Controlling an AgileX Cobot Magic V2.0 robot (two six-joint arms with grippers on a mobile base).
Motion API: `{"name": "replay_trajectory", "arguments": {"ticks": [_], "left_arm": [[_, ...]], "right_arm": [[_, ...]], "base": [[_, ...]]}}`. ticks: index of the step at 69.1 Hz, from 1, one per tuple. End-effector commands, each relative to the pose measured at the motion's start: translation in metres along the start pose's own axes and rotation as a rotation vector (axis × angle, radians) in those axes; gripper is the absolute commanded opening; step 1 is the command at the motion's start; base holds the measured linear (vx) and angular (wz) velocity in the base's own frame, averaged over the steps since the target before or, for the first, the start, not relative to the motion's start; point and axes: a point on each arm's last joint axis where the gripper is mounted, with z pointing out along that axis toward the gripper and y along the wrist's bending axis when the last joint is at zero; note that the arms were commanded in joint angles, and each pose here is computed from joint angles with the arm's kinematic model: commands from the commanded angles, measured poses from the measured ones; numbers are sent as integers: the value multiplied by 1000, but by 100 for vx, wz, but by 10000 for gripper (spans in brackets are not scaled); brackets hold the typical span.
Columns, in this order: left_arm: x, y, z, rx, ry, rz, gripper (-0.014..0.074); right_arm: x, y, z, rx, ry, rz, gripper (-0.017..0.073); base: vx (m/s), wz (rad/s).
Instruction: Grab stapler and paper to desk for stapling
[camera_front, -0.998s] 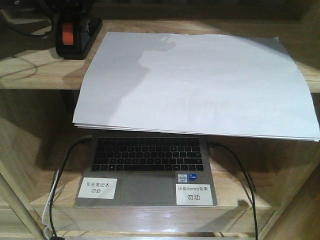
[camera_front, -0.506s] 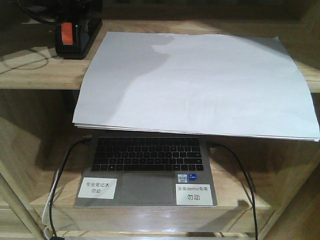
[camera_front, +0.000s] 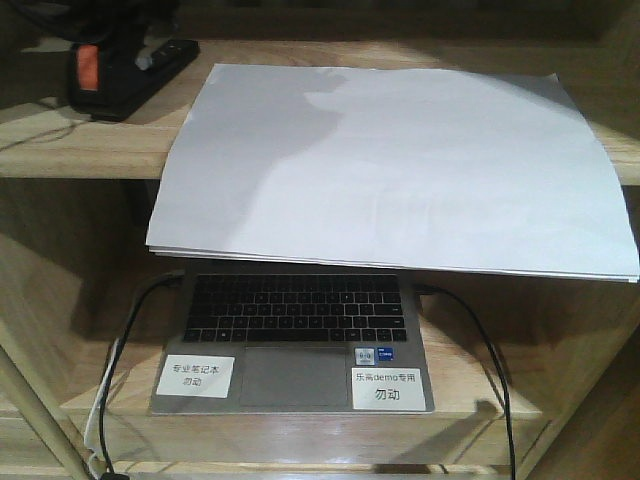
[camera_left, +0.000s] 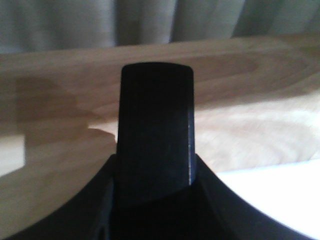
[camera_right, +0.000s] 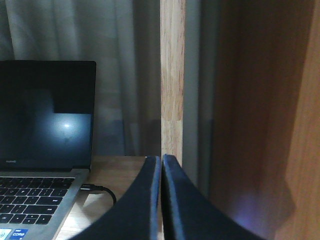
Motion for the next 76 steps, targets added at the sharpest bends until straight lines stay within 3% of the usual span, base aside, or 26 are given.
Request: {"name": "replay_trajectory", "arguments": {"ticks": [1, 22, 39, 62, 76], "left_arm": [[-20, 4, -48, 12, -207, 10, -6], [-3, 13, -99, 28, -291, 30, -6], [43, 25, -143, 89, -399, 19, -6], [117, 46, -190, 79, -420, 88, -6], [166, 52, -204, 144, -429, 108, -6]], "right_arm": [[-5, 0, -1, -4, -73, -15, -10], [-5, 0, -1, -4, -73, -15, -10], [-5, 0, -1, -4, -73, -15, -10], [-5, 0, -1, -4, -73, -15, -10], [-5, 0, -1, -4, -73, -15, -10]], "base": [[0, 0], [0, 0], [0, 0], [0, 0], [0, 0]]}}
